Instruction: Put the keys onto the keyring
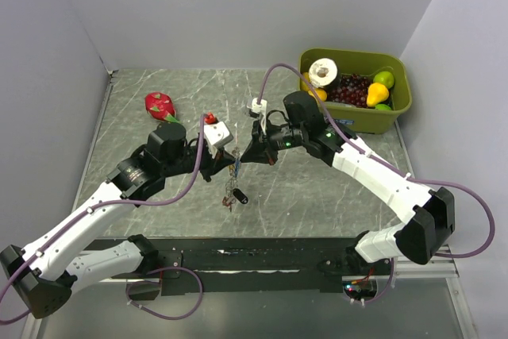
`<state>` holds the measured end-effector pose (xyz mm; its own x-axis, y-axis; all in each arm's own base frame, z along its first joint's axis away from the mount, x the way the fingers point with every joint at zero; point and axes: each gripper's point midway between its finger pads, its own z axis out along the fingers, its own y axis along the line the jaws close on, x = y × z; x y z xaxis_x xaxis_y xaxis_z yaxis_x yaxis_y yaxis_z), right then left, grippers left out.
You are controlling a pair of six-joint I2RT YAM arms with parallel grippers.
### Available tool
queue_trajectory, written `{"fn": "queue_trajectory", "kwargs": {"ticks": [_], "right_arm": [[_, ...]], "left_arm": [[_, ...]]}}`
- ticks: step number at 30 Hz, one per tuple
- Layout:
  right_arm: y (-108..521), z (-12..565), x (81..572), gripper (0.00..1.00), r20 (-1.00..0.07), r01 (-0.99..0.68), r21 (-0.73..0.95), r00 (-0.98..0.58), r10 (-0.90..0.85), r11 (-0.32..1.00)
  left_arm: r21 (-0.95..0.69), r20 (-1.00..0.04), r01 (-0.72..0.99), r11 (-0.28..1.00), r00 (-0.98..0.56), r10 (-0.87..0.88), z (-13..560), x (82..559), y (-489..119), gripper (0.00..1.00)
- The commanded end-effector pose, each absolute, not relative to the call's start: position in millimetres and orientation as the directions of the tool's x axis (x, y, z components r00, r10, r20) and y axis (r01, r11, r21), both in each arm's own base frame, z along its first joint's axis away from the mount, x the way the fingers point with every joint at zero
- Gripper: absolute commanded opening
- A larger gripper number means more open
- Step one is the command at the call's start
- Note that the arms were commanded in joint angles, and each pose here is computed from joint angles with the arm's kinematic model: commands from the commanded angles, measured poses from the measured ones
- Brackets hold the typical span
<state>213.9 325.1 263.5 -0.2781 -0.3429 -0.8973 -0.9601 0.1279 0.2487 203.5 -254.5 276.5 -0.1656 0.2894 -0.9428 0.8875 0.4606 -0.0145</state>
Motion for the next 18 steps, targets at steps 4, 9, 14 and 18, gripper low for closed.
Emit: {"fn": "queue_trajectory", "kwargs": {"ticks": [4, 9, 14, 18], "right_arm": [[314, 294, 217, 0.00, -0.926, -0.973, 0.164, -0.208, -0.314, 0.161], [312, 307, 212, 0.00, -0.939, -0.978, 0.145, -0.183, -0.292, 0.147], [311, 314, 209, 0.00, -0.949, -0.982, 0.130, -0.163, -0.270, 0.137], [310, 313, 209, 0.00, -0.948, -0.982, 0.124, -0.160, -0.276, 0.141]], "left_arm": [[0.053, -0.974, 0.883, 0.466, -0.057, 0.220, 325, 211, -260, 0.01], [0.067, -0.971, 0.875, 0.480, -0.053, 0.233, 330, 217, -260, 0.01], [0.049, -0.962, 0.888, 0.456, -0.082, 0.262, 323, 216, -265, 0.01], [0.057, -0.967, 0.888, 0.456, -0.064, 0.246, 325, 215, -265, 0.01]]}}
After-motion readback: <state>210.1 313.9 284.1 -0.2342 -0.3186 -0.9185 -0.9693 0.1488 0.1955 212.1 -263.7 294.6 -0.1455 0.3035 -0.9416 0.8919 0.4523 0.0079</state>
